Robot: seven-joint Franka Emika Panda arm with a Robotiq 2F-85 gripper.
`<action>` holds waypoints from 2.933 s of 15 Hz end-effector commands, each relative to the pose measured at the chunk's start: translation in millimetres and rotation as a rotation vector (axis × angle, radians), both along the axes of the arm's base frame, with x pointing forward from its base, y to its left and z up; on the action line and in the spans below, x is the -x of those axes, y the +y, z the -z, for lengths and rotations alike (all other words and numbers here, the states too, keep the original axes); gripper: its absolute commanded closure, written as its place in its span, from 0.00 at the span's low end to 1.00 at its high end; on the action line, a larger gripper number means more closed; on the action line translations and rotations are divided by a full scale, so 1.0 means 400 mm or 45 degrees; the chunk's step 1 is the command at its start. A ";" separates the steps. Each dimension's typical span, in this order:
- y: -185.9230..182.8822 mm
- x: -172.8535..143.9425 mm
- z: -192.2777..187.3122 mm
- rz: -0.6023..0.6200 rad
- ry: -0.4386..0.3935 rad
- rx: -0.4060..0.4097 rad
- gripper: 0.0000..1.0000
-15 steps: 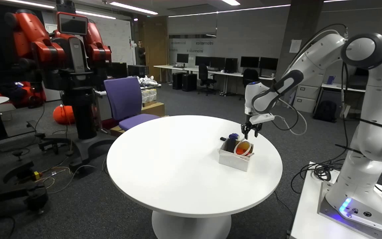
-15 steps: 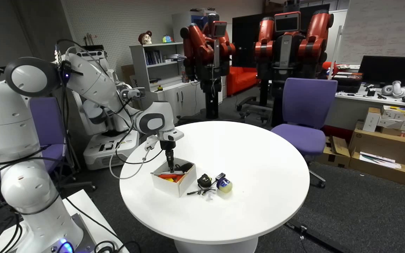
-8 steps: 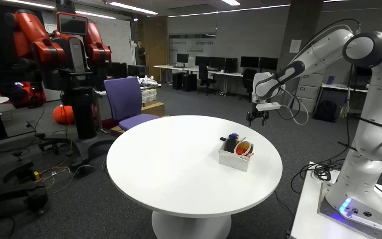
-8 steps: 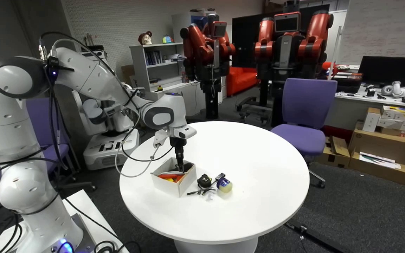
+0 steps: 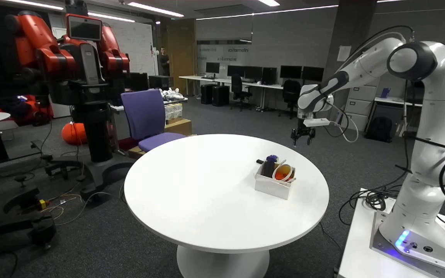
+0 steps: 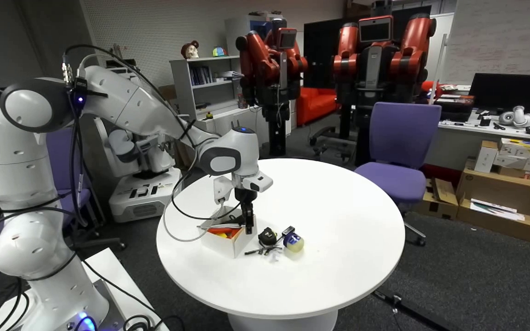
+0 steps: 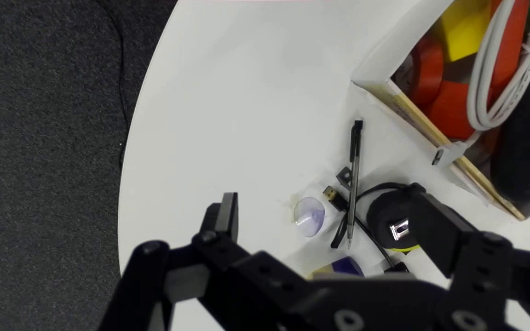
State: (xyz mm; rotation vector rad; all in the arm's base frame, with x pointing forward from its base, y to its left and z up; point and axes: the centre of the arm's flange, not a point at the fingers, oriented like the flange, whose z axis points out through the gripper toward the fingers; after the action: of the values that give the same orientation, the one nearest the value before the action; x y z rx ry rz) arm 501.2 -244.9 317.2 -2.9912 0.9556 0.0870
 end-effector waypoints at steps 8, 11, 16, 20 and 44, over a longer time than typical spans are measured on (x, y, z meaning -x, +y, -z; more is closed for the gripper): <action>-0.001 -0.005 0.019 -0.002 0.014 -0.003 0.00; -0.010 -0.012 0.034 0.006 0.018 -0.004 0.00; -0.027 -0.029 0.075 0.038 0.021 -0.013 0.00; -0.037 -0.101 0.101 0.089 0.002 -0.035 0.00; -0.167 -0.417 0.304 1.229 -0.125 0.049 0.00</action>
State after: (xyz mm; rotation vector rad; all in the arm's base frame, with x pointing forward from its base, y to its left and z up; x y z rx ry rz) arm 649.8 -310.0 206.0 -2.2267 2.1655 -0.0385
